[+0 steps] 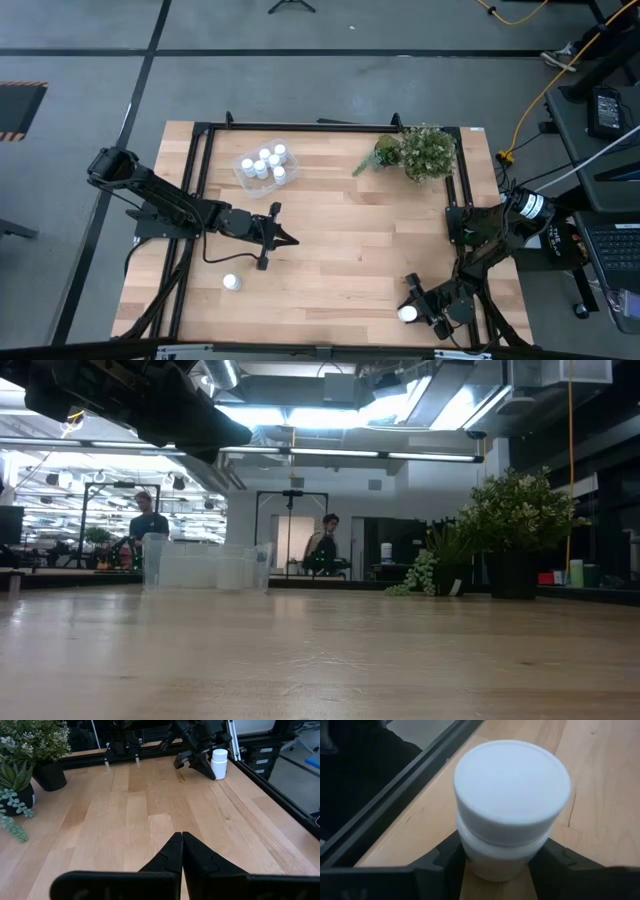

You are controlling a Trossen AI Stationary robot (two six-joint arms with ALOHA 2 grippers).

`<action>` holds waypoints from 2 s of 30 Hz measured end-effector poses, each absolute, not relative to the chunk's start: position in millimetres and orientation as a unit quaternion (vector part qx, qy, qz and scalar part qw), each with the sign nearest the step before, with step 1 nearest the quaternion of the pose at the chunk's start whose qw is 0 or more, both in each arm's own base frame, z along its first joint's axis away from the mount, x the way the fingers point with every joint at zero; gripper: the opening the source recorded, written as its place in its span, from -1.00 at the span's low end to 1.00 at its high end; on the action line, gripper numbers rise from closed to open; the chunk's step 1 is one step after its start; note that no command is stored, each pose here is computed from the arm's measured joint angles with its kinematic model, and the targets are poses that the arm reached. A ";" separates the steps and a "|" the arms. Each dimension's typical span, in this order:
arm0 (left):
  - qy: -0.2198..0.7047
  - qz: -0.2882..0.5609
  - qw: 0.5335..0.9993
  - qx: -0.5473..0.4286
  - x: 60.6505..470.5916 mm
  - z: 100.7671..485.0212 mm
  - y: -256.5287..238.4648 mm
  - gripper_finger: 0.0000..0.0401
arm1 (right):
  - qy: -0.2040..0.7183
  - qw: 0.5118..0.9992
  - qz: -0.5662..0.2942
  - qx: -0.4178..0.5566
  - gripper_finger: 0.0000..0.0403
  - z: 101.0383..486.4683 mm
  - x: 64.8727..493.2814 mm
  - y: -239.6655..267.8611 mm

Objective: Pick and place pill bottles into a basket
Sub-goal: Put the white medicine bottle into the transparent bin

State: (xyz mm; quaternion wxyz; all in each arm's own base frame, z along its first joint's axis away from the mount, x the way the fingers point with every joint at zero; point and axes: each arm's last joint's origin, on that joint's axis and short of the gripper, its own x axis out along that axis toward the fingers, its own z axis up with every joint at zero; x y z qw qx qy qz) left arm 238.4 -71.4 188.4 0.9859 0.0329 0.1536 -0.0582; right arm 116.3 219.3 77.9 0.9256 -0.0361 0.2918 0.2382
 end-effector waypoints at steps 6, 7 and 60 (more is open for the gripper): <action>0.154 -0.058 0.986 0.033 238.4 188.3 -71.3 -0.99 | 0.292 0.926 0.238 -0.036 -0.17 77.9 116.3 219.4; 0.154 -0.058 0.986 0.033 238.4 188.2 -71.4 -0.99 | 0.292 0.926 0.238 -0.035 -0.17 78.0 116.8 219.2; 0.167 0.167 0.969 0.079 242.1 185.4 -36.8 -0.01 | 0.247 0.964 0.098 -0.021 -0.17 189.0 253.1 6.2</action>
